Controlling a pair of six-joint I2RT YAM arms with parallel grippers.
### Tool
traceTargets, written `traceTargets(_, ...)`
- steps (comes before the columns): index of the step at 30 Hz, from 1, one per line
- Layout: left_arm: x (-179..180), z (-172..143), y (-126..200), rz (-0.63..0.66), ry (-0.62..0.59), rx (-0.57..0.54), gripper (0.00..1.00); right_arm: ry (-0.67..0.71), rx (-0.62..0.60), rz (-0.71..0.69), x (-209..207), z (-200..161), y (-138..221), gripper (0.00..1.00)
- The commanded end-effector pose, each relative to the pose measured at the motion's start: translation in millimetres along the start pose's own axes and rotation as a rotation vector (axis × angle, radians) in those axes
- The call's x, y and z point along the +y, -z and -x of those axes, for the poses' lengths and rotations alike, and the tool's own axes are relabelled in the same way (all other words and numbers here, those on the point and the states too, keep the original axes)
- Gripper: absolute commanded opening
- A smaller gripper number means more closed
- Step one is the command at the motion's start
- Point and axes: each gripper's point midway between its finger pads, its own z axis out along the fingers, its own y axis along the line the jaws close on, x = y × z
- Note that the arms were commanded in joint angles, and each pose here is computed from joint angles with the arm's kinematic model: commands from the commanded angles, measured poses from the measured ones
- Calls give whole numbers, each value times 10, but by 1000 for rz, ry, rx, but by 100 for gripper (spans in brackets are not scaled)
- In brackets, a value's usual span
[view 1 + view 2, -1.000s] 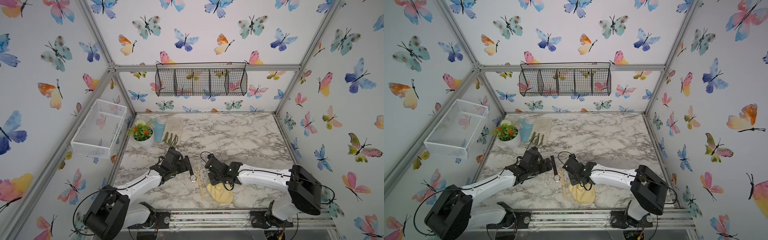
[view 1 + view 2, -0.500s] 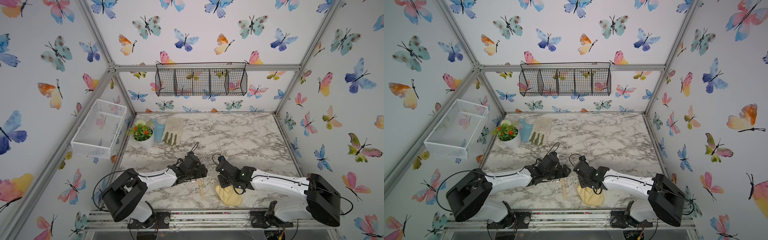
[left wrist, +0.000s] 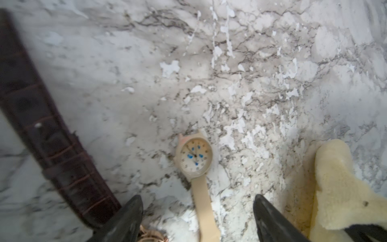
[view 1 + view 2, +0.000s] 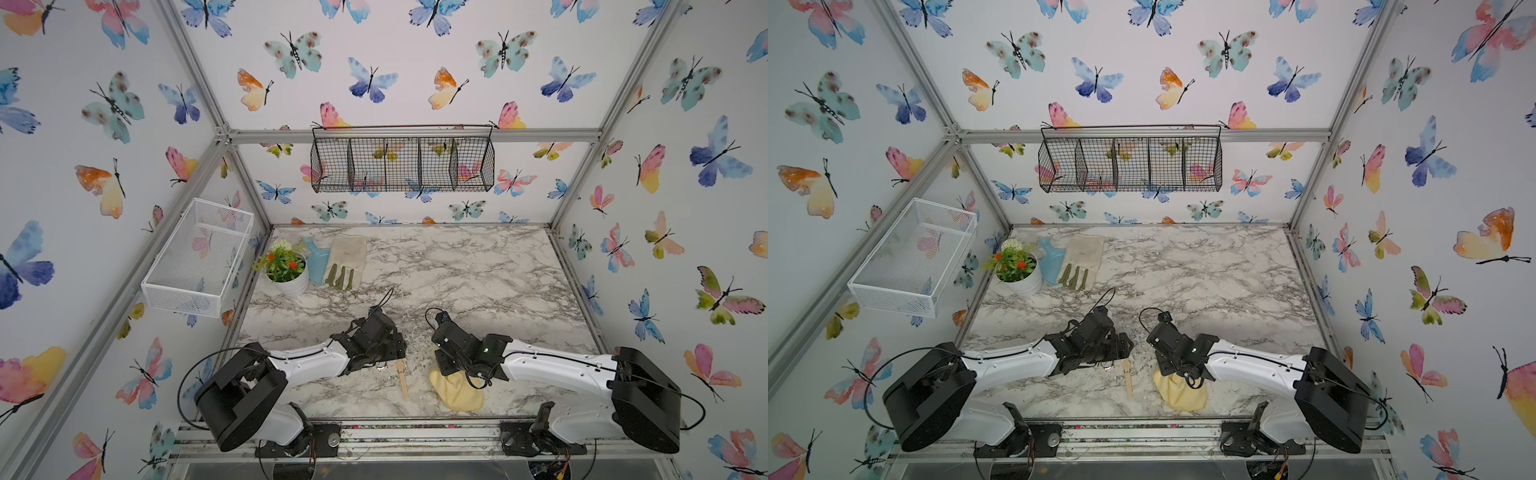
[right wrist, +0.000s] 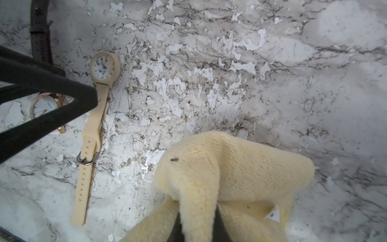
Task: Wipe the watch dial
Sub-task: Move the watch to the center of the board, then adjust the watch at the center of the board.
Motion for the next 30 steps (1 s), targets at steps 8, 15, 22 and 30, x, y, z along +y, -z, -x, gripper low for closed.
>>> traceTargets(8,434,-29,31,65,20,33,82,10,22,17,46,-53,-95,2)
traceTargets(15,-83,-86,-183,-115,32,109,83,4,17,4,0,-61,-62,2)
traceTargets(22,-557,-267,-485,-260,47,197,82,-14,-25,-24,-105,-20,60,2)
traceTargets(30,-852,-215,-544,-307,-3,201,82,-37,-74,-57,-259,1,265,2)
